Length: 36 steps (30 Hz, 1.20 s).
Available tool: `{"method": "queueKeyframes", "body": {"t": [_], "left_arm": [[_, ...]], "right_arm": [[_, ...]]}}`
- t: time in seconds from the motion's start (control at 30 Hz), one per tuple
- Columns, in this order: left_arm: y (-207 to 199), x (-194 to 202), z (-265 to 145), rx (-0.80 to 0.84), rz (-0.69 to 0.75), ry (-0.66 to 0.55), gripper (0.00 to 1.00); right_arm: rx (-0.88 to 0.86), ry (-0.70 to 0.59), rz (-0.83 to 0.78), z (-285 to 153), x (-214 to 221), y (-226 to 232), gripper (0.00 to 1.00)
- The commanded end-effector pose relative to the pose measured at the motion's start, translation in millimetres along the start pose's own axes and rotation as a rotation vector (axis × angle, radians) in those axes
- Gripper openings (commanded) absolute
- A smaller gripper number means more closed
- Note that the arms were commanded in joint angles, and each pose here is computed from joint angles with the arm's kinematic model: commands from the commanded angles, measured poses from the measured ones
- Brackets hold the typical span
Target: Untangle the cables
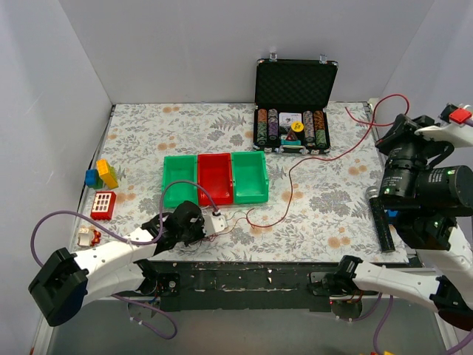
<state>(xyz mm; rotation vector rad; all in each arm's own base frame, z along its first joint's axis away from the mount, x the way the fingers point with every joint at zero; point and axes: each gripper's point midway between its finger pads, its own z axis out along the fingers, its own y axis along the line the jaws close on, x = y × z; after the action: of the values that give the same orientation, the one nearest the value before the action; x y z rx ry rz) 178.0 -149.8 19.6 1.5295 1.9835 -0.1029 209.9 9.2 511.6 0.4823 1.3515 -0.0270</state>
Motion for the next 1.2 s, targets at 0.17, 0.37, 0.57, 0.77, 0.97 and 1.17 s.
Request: {"method": "queueKeyframes", "body": {"t": [0.17, 0.37, 0.57, 0.77, 0.97, 1.17], "left_arm": [[-9.8, 68.3, -7.8, 0.004, 0.059, 0.251, 0.0], [-11.0, 71.2, -8.9, 0.006, 0.066, 0.256, 0.0], [-11.9, 71.6, -9.7, 0.012, 0.077, 0.253, 0.0], [-8.1, 66.6, -9.9, -0.001, 0.077, 0.241, 0.0], [-1.2, 38.3, -11.1, -0.003, 0.027, 0.17, 0.0], [7.5, -13.7, -29.3, 0.027, -0.065, 0.05, 0.09]], "right_arm": [[0.078, -0.096, -0.031, 7.7, -56.2, -1.9, 0.01], [0.061, -0.142, -0.014, 13.8, -100.1, 12.2, 0.01], [0.045, -0.178, -0.054, 21.7, -122.0, 41.2, 0.01], [0.054, -0.214, -0.077, 27.7, -134.6, 62.5, 0.01], [-0.096, -0.157, -0.124, 36.7, -102.8, 135.5, 0.01], [-0.205, -0.111, -0.139, 37.8, -58.0, 181.6, 0.01]]}}
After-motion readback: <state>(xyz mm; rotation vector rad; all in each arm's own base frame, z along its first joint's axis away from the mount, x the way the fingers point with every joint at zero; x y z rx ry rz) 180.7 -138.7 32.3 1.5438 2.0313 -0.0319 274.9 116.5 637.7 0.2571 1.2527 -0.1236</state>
